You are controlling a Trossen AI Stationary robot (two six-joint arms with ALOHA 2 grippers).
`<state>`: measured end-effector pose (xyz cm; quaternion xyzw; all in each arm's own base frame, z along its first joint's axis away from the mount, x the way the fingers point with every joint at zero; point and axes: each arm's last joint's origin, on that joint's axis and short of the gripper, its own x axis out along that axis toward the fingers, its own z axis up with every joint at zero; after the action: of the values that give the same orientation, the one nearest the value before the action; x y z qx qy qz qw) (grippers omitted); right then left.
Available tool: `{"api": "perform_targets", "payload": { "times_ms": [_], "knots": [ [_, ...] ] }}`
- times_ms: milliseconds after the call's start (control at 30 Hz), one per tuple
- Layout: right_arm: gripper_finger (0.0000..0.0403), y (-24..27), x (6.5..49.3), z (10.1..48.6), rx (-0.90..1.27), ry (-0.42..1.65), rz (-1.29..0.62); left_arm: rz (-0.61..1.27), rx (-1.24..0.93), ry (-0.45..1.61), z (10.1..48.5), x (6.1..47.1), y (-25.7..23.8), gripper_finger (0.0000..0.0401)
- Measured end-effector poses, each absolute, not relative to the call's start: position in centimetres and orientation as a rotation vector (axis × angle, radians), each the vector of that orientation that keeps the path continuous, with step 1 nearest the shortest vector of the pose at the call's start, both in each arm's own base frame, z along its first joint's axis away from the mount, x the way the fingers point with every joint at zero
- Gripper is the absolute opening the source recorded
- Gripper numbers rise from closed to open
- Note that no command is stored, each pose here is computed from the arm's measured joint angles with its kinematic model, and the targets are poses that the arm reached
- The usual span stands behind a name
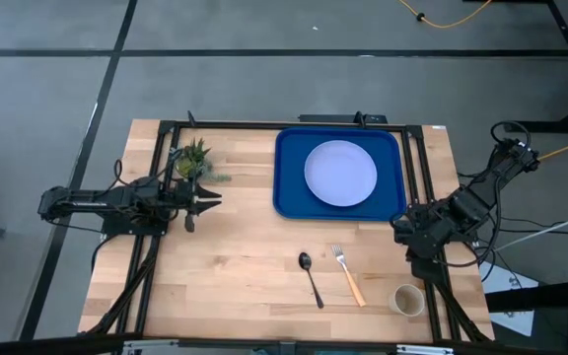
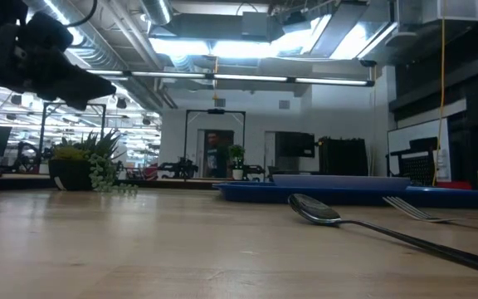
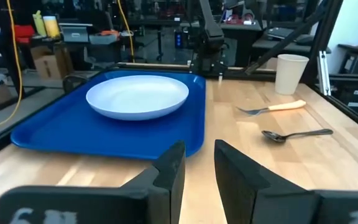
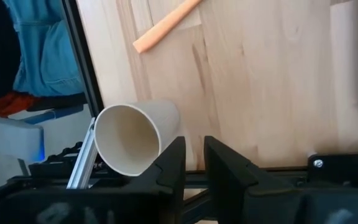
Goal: Pick and place plate/cup/fork/spoon on tray
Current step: Put the gray cup to the top right of the purple plate on the blue serving tray
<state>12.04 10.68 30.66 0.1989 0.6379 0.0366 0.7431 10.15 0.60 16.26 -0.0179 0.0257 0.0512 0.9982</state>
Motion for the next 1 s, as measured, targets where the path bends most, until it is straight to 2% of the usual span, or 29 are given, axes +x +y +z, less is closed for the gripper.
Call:
{"api": "perform_targets", "payload": {
  "times_ms": [1000],
  "knots": [
    [0.0065, 10.76, 12.23, 30.72, 0.470, 1.373, 0.052, 0.103, -0.041, 0.054, 16.24, 10.15, 0.60, 0.0079]
  ]
}}
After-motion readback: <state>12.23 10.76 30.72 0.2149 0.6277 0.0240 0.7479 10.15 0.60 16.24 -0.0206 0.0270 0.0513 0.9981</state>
